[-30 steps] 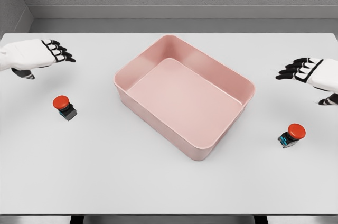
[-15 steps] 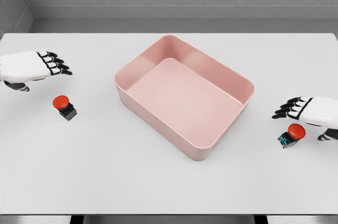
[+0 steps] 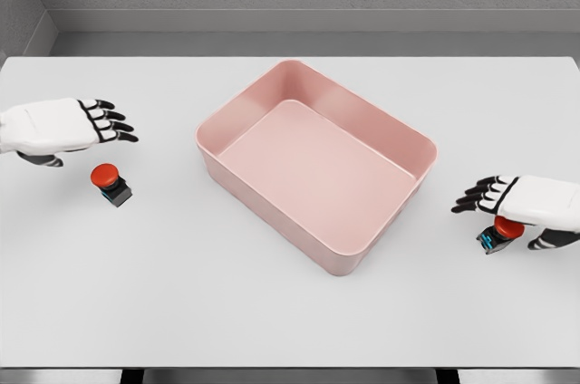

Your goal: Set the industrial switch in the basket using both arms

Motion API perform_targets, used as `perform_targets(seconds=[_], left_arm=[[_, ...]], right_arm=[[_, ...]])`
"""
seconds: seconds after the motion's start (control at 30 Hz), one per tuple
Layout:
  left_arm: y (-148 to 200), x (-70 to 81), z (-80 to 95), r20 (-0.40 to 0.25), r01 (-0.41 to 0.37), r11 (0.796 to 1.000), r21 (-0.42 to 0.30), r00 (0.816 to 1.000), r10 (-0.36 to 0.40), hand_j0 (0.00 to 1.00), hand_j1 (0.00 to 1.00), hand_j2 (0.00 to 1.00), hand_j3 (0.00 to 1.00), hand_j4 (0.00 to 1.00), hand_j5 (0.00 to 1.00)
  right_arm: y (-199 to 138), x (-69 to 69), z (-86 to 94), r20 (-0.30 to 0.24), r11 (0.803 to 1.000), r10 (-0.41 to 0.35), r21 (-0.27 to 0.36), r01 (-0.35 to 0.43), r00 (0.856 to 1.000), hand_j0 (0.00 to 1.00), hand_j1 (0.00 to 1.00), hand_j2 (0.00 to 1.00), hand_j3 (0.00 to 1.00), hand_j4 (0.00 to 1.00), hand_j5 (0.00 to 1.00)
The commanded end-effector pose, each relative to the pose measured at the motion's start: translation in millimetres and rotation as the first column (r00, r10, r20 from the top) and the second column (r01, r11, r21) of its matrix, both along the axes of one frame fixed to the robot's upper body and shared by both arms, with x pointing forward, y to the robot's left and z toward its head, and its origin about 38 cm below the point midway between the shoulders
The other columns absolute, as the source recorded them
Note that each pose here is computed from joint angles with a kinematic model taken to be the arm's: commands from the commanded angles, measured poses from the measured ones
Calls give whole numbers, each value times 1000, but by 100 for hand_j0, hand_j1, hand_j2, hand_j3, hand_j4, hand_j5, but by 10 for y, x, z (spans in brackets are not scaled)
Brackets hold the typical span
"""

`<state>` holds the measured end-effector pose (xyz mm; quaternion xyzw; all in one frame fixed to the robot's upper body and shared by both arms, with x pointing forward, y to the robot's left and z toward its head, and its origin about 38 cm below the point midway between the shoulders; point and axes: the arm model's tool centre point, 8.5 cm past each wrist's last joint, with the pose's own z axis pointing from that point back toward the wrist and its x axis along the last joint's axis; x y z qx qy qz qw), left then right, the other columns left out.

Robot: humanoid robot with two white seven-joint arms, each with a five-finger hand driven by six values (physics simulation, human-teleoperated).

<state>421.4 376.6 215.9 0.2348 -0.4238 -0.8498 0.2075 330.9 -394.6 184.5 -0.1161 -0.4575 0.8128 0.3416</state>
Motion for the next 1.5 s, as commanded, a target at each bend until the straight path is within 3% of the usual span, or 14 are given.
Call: perform_targets(seconds=[0.0, 0.37, 0.8, 1.13, 1.3, 1.37, 1.47], left_arm=[[-84, -28, 8, -1, 24, 1000, -11, 1000, -24, 100, 100, 100, 100, 100, 100], [-124, -182, -249, -75, 56, 998, 11, 996, -55, 100, 100, 100, 100, 100, 100], [-175, -192, -269, -80, 70, 998, 6, 994, -69, 100, 100, 100, 100, 100, 100], [-234, -193, -282, -82, 83, 997, -2, 993, -83, 100, 100, 100, 100, 100, 100], [-214, -216, -323, -95, 81, 997, 5, 992, -80, 100, 100, 100, 100, 100, 100], [-214, -216, -323, -95, 81, 997, 5, 992, -80, 86, 86, 86, 86, 86, 86], [-203, -213, -317, -93, 79, 997, 8, 993, -78, 84, 84, 84, 84, 84, 84]], right_arm=[[5, 4, 12, 2, 1000, -2, 5, 2, 1000, 100, 100, 100, 100, 100, 100], [143, -21, -118, -27, 999, 21, 30, -20, 999, 100, 100, 100, 100, 100, 100], [78, -48, -121, -29, 1000, 2, 28, -1, 1000, 100, 100, 100, 100, 100, 100], [93, -41, -139, -44, 1000, 2, 16, -2, 999, 91, 91, 91, 91, 91, 91], [90, -24, -112, -36, 1000, -1, 17, 2, 999, 73, 73, 73, 73, 73, 73], [86, -17, -98, -28, 1000, -7, 24, 8, 1000, 69, 69, 69, 69, 69, 69], [88, -30, -124, -40, 1000, -5, 17, 6, 999, 67, 67, 67, 67, 67, 67]])
